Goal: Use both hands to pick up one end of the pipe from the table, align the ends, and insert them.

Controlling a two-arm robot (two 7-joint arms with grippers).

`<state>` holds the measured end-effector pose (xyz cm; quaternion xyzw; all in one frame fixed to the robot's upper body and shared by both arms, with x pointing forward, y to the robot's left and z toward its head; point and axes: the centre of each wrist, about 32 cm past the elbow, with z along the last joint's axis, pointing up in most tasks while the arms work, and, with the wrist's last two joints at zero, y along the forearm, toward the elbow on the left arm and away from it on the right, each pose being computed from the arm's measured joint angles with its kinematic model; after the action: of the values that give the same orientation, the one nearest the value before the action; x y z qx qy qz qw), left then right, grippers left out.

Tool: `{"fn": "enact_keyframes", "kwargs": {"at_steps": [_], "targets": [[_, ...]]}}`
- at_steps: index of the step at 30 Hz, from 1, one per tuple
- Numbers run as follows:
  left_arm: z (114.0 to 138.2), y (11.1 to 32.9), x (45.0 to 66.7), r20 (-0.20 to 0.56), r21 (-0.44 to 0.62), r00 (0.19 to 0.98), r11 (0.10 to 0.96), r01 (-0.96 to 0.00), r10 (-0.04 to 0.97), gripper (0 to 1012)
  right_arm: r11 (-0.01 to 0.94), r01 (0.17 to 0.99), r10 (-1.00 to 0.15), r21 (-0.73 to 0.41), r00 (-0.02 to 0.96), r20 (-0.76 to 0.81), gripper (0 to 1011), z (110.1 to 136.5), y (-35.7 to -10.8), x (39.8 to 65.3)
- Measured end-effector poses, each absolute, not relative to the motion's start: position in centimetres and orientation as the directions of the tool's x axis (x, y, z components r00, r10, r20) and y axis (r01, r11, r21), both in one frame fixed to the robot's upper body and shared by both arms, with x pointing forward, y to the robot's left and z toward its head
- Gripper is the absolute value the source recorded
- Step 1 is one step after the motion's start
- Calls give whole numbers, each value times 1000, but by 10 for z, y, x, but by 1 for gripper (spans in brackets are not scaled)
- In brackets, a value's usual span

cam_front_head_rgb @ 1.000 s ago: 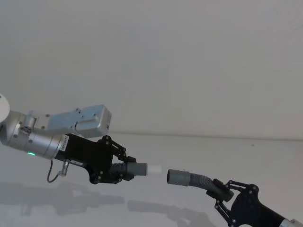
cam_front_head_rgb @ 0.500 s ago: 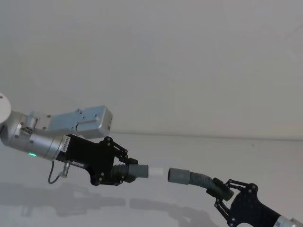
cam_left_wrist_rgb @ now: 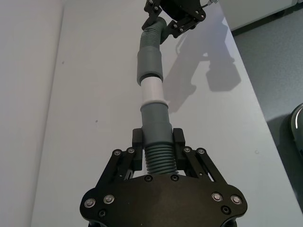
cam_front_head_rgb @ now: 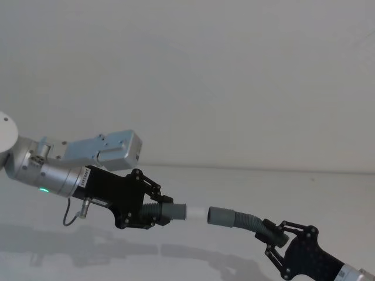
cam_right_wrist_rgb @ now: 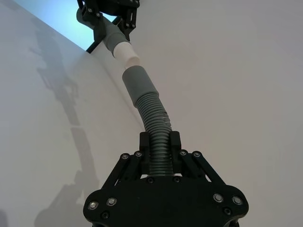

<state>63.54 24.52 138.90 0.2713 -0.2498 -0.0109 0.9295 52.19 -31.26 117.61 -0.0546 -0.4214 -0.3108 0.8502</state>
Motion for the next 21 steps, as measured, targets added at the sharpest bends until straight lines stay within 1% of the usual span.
{"fn": "enact_keyframes", "kwargs": {"at_steps": [21], "targets": [[1387, 243, 647, 451, 512, 877, 853, -99, -169, 336, 800, 575, -487, 171, 458, 744, 225, 1179, -312, 524]]}}
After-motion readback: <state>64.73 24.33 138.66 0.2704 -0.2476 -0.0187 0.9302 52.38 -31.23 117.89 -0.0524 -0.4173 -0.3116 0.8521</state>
